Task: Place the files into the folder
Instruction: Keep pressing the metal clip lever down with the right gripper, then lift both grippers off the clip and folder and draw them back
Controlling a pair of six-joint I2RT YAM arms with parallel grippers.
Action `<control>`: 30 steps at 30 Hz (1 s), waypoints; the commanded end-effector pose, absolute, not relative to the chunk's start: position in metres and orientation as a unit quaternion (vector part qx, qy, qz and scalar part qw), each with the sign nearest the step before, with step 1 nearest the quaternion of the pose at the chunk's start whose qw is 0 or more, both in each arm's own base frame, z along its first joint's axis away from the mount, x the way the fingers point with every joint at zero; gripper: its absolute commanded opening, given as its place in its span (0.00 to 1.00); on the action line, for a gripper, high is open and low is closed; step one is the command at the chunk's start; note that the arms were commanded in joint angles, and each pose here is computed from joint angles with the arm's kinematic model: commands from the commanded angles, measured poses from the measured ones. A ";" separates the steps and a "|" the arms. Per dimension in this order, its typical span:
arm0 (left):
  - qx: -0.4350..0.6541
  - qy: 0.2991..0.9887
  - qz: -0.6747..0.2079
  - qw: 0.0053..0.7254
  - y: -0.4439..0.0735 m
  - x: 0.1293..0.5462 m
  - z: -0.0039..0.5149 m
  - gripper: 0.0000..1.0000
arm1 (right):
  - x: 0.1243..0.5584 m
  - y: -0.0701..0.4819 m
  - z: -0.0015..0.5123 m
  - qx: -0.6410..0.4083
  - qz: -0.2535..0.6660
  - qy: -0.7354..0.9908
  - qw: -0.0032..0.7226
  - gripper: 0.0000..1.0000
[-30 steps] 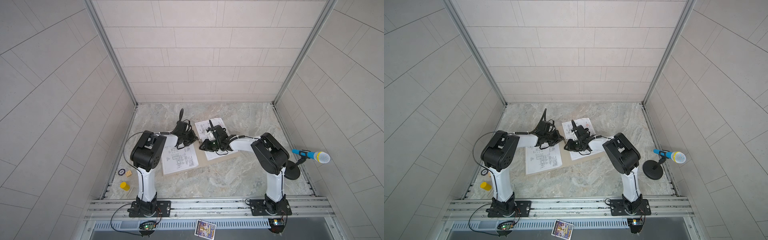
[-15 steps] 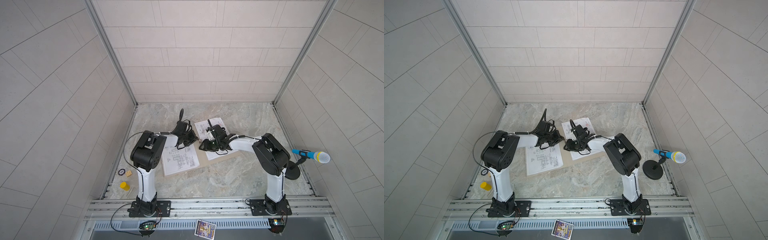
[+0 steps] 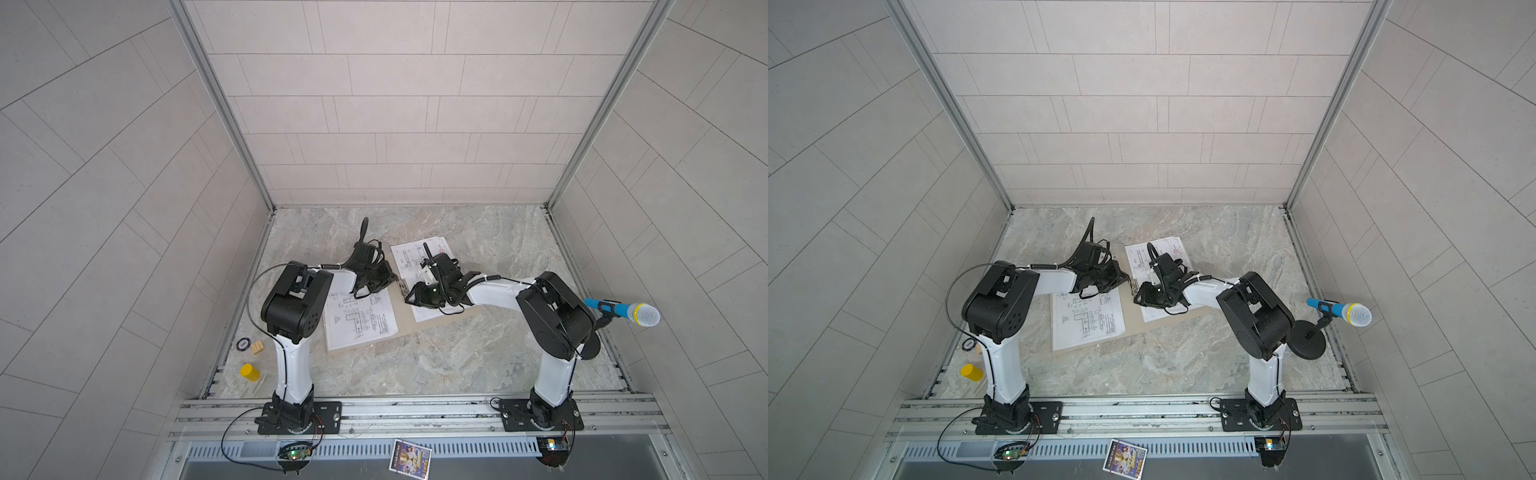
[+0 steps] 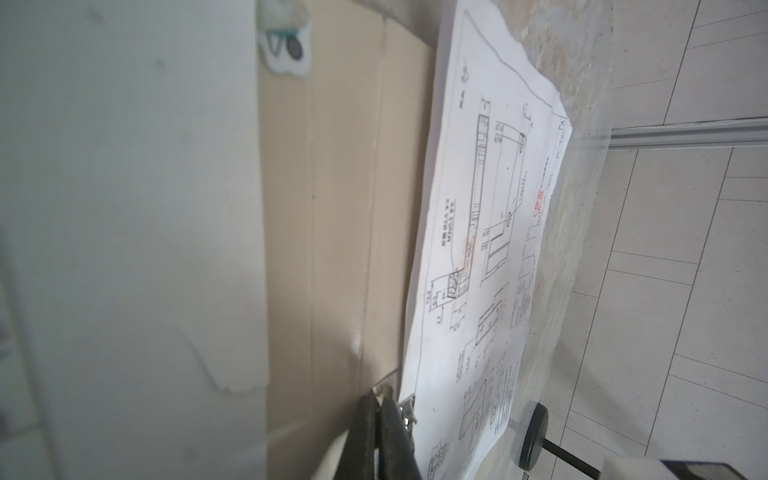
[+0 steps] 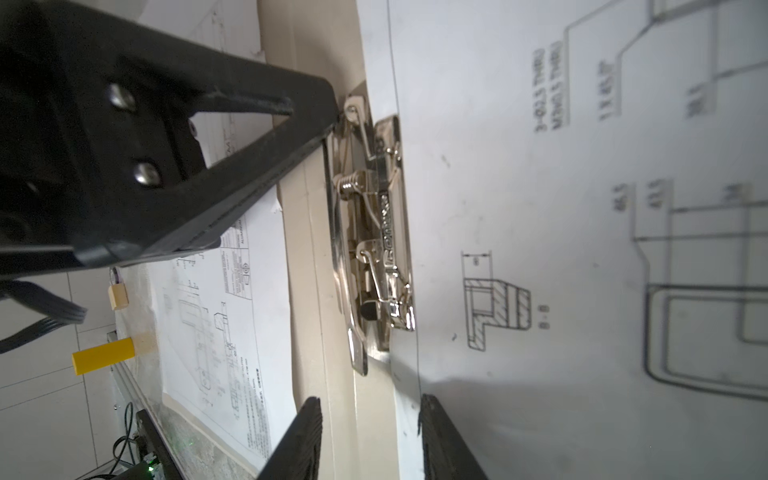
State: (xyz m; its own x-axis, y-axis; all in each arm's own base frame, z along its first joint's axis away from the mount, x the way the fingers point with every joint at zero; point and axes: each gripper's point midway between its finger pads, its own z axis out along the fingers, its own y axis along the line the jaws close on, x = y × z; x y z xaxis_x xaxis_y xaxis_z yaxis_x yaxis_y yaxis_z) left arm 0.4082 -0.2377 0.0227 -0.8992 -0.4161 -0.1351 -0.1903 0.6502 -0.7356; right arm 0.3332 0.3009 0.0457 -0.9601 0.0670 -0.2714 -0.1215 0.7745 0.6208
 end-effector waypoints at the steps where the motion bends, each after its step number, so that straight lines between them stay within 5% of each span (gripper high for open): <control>1: -0.154 0.905 -0.374 0.133 -0.239 0.401 0.016 0.03 | 0.343 0.297 0.070 -0.004 0.349 0.921 0.175 0.39; 20: -0.107 0.901 -0.401 0.124 -0.255 0.408 0.028 0.10 | 0.344 0.277 0.062 0.005 0.354 0.918 0.179 0.35; 30: -0.080 0.910 -0.381 0.143 -0.250 0.413 0.054 0.50 | 0.360 0.213 0.079 0.021 0.326 0.918 0.225 0.51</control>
